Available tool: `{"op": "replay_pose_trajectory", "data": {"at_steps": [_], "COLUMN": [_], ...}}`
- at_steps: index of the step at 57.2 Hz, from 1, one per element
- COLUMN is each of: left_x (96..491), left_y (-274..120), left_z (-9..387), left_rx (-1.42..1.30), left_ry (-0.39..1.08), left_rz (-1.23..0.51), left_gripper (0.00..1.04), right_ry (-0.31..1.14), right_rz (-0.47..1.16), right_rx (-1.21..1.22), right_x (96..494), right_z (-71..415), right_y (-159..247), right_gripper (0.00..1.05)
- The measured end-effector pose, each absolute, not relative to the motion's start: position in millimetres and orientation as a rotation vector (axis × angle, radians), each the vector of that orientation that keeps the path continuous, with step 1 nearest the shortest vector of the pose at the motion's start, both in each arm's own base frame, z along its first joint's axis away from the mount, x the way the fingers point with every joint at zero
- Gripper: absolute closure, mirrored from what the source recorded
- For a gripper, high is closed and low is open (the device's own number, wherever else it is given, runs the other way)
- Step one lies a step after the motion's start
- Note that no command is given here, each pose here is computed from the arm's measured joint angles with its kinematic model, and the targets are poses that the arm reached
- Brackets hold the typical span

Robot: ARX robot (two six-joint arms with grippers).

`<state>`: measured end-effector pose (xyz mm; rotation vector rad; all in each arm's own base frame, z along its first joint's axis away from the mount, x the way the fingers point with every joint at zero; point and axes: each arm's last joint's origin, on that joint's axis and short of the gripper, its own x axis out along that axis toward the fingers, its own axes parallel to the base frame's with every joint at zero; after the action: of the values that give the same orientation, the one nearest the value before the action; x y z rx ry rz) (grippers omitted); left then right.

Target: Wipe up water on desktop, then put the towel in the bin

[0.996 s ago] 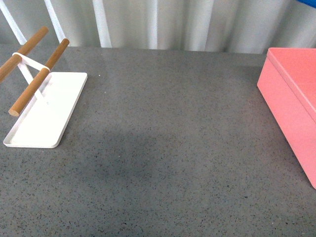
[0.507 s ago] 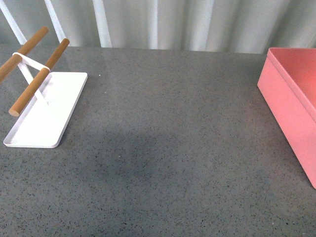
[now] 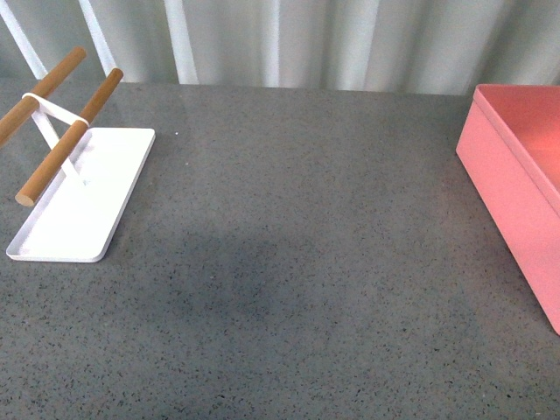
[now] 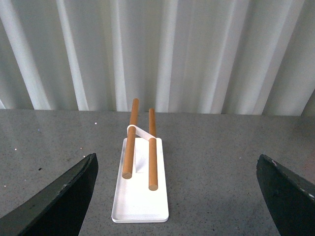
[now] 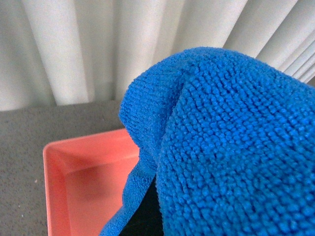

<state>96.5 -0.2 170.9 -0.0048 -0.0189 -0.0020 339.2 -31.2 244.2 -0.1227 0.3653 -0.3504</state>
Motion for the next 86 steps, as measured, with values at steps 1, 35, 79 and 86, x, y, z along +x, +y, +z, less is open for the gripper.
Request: {"op": "replay_pose_trajectory", "data": {"at_steps": [1, 35, 79, 86], "left_x": [97, 97, 97, 97], "left_y": [0, 0, 0, 0], "left_z": [171, 171, 171, 171], "left_rx": [-0.005, -0.005, -0.005, -0.004], "left_ry": [-0.019, -0.019, -0.019, -0.019], "left_rz": [-0.002, -0.002, -0.002, -0.002], "left_gripper": [0.07, 0.07, 0.07, 0.07], "right_ry": [0.361, 0.716, 0.715, 0.712], "right_rz": [-0.348, -0.459, -0.463, -0.457], "right_rx": [-0.122, -0.144, -0.143, -0.139], "right_x": [339, 342, 342, 342], "right_z": [245, 200, 200, 200], "right_y": [-31, -35, -35, -35], "right_gripper": [0.99, 0.23, 0.07, 0.07]}}
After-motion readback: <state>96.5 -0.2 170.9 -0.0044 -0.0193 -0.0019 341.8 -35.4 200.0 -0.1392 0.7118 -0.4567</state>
